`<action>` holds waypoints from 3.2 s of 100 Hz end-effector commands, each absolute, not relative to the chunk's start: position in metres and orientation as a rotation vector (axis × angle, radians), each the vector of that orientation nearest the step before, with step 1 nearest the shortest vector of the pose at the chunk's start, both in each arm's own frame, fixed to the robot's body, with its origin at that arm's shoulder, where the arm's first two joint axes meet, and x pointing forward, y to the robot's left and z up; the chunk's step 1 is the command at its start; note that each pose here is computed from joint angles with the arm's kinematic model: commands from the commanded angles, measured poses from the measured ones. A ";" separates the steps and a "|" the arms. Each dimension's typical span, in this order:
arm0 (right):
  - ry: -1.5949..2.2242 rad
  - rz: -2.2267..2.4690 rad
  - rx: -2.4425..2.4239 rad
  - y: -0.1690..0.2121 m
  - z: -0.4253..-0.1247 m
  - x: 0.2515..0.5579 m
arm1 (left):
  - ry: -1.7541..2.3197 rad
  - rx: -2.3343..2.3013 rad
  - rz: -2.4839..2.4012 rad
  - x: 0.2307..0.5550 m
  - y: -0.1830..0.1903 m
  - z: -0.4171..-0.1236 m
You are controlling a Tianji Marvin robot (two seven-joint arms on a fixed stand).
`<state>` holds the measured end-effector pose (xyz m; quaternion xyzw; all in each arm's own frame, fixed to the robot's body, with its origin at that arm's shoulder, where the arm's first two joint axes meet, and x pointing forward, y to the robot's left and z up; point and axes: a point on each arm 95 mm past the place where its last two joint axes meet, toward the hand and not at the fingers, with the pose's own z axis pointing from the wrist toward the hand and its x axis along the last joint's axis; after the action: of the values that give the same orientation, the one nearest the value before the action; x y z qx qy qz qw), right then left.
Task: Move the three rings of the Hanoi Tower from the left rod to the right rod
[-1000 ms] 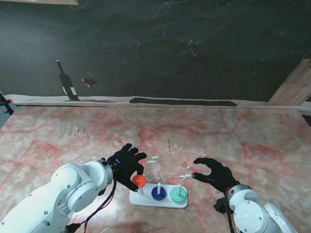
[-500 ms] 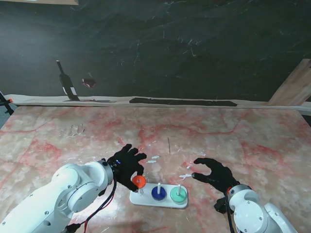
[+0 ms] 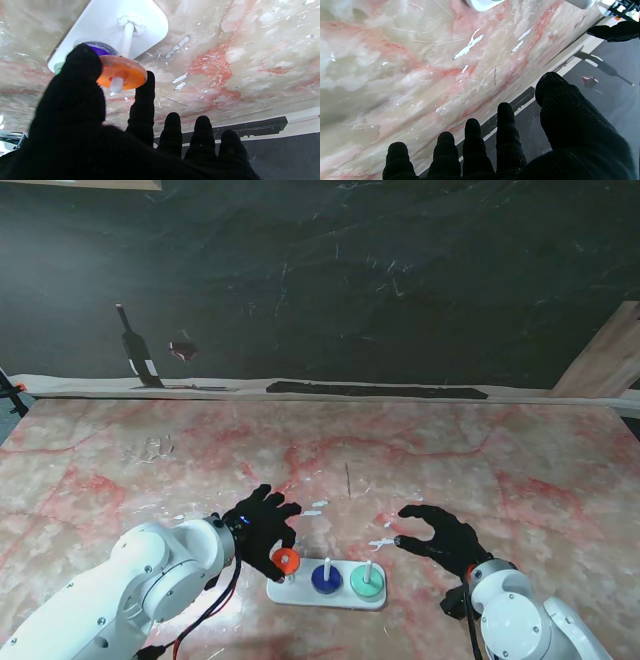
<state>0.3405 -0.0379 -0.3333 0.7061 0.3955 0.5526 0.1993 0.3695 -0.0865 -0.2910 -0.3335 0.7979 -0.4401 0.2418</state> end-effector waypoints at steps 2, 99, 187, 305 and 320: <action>1.115 1.543 1.978 -0.036 -0.335 0.339 | 2.190 -0.923 -1.196 0.367 -0.085 -0.295; 1.115 1.543 1.979 -0.036 -0.335 0.339 | 2.132 -0.914 -1.287 0.355 -0.100 -0.293; 1.115 1.535 1.982 -0.036 -0.336 0.339 | 2.133 -0.953 -1.253 0.351 -0.139 -0.341; 1.124 1.525 1.989 -0.035 -0.336 0.341 | 2.108 -0.920 -1.249 0.353 -0.147 -0.355; 1.124 1.525 1.989 -0.035 -0.336 0.341 | 2.096 -0.915 -1.257 0.353 -0.148 -0.356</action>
<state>0.3429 -0.0360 -0.3340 0.7088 0.3987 0.5473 0.1977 0.3535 -0.1465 -0.3556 -0.3377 0.7765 -0.4634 0.2612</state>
